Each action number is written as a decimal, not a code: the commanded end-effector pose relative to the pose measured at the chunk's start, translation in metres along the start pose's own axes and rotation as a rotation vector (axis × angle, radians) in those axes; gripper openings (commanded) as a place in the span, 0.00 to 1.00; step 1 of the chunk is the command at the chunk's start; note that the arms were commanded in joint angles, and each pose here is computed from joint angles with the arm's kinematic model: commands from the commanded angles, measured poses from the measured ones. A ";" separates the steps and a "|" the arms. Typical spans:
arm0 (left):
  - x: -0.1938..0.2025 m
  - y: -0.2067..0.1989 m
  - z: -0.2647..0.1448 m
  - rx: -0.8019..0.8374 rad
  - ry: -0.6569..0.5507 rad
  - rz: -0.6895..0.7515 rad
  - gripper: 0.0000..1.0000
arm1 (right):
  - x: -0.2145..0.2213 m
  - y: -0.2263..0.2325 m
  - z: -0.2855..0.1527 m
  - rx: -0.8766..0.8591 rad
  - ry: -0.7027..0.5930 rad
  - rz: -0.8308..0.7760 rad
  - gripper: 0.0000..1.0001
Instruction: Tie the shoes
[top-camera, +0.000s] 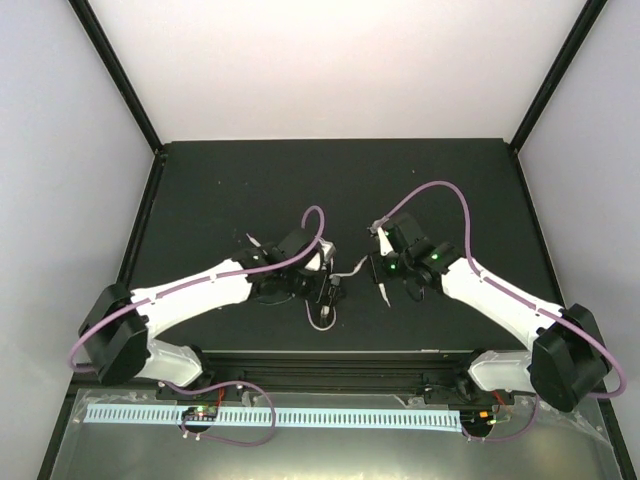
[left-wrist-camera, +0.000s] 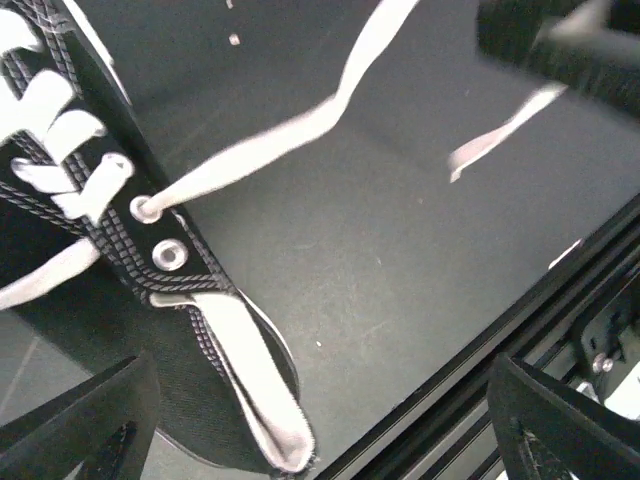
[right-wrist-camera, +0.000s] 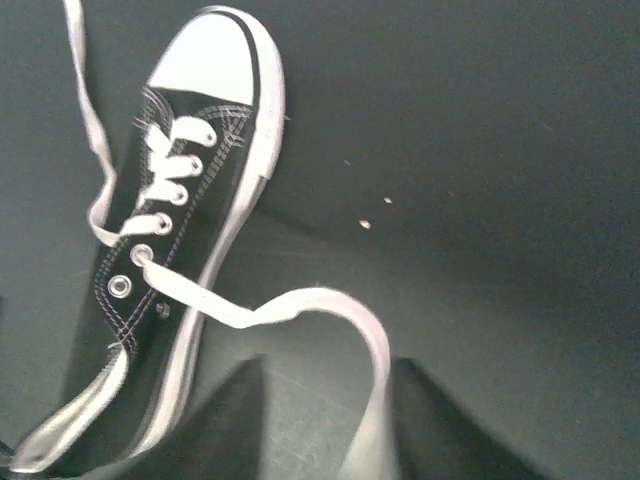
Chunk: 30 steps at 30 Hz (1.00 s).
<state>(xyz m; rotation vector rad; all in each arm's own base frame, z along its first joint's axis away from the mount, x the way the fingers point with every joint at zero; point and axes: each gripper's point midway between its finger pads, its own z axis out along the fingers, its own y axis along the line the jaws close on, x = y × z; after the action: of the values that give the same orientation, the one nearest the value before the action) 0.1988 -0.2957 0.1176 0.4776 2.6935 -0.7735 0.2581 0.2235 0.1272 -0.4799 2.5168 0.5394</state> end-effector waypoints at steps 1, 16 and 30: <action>-0.028 0.004 -0.044 0.035 -0.152 0.032 0.96 | 0.009 -0.019 -0.003 0.108 0.033 0.028 0.66; -0.106 0.209 -0.193 -0.329 -0.602 -0.235 0.99 | -0.078 0.086 0.025 -0.036 -0.052 -0.093 0.87; -0.099 0.228 -0.245 -0.511 -0.713 -0.190 0.99 | -0.085 0.173 0.171 -0.033 0.105 -0.212 0.62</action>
<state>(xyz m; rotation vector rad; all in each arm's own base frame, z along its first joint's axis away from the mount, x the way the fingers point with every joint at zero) 0.3301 -0.0134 0.2222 -0.1833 2.2191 -0.2934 0.3085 0.4634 0.1086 -0.8080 2.4837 0.5560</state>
